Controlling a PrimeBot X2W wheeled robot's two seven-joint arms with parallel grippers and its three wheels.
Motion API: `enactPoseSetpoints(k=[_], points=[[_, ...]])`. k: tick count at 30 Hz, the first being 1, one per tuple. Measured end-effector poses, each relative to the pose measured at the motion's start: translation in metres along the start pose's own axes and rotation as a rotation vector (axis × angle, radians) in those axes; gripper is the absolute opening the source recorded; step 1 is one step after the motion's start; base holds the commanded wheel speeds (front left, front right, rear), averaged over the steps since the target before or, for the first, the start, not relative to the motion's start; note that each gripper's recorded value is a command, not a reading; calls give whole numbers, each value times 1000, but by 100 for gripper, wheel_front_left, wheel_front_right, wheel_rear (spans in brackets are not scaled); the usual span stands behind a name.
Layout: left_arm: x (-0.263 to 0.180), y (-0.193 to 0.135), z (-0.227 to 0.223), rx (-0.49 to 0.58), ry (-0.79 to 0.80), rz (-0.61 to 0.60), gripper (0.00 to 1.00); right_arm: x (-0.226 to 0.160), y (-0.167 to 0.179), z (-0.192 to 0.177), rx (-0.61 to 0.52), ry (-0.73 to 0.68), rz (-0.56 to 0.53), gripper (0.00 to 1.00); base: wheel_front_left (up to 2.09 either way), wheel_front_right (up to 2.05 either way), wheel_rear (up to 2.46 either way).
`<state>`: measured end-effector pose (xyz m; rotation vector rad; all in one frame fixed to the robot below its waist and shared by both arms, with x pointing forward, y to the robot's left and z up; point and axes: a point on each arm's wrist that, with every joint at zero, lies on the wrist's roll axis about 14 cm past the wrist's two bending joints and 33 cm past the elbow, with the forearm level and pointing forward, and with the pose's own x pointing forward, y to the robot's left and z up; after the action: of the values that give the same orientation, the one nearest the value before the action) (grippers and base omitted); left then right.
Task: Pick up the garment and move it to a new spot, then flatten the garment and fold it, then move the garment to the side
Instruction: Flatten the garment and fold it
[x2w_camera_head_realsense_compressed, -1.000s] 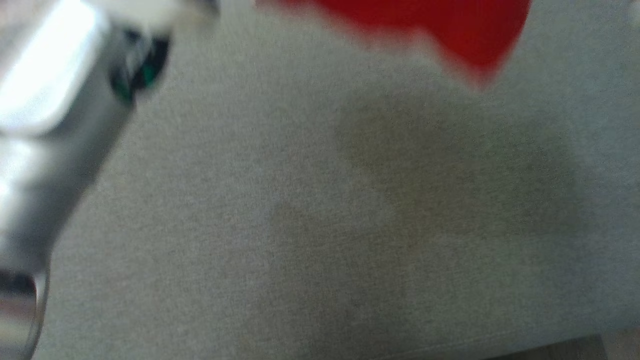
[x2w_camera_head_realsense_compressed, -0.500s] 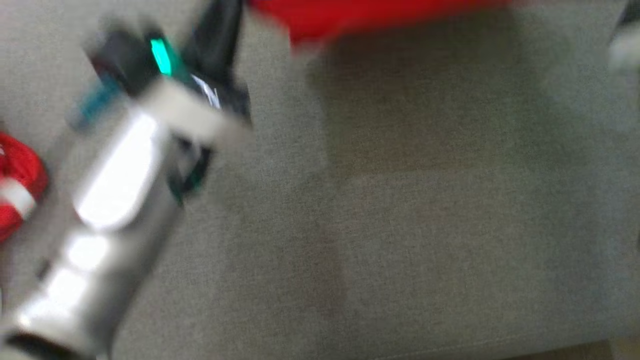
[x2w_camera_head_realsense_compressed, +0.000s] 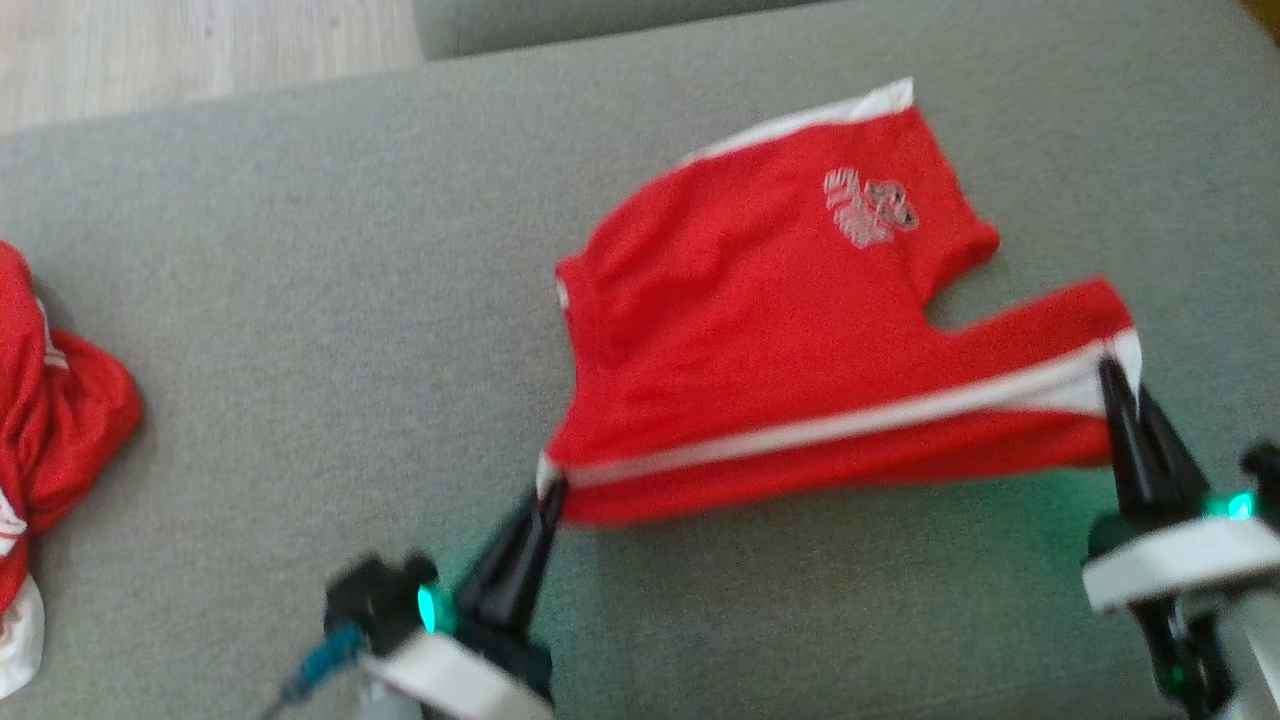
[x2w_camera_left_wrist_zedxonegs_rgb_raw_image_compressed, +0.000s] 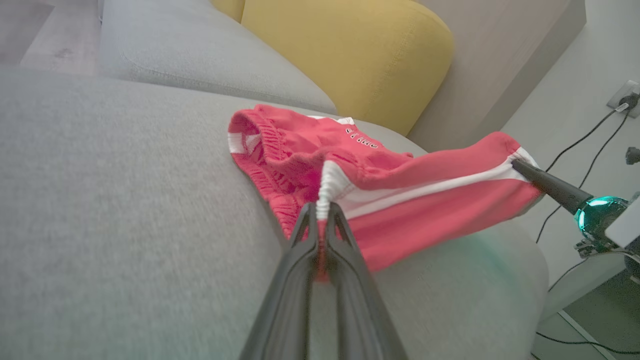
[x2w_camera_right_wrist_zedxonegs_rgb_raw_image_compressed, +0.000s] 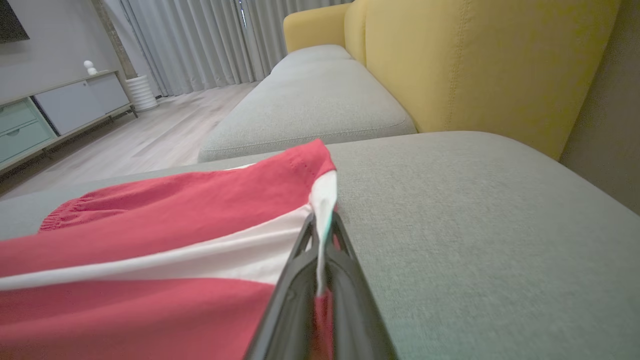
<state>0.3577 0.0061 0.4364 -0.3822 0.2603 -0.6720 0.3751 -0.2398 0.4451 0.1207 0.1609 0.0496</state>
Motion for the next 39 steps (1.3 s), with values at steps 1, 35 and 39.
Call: enactPoseSetpoints(k=[1,35,39], points=[[-7,-5,-6,-7,11,-1,0,-9,-1,-1,4,-2,-10,0,0,0,0],[111,70,21,72,47,89,46,148,7,-18,-128,147,45,100,0,0,0],[108,67,30,98,13,105,100,142,6,-11,-134,125,41,100,0,0,0]])
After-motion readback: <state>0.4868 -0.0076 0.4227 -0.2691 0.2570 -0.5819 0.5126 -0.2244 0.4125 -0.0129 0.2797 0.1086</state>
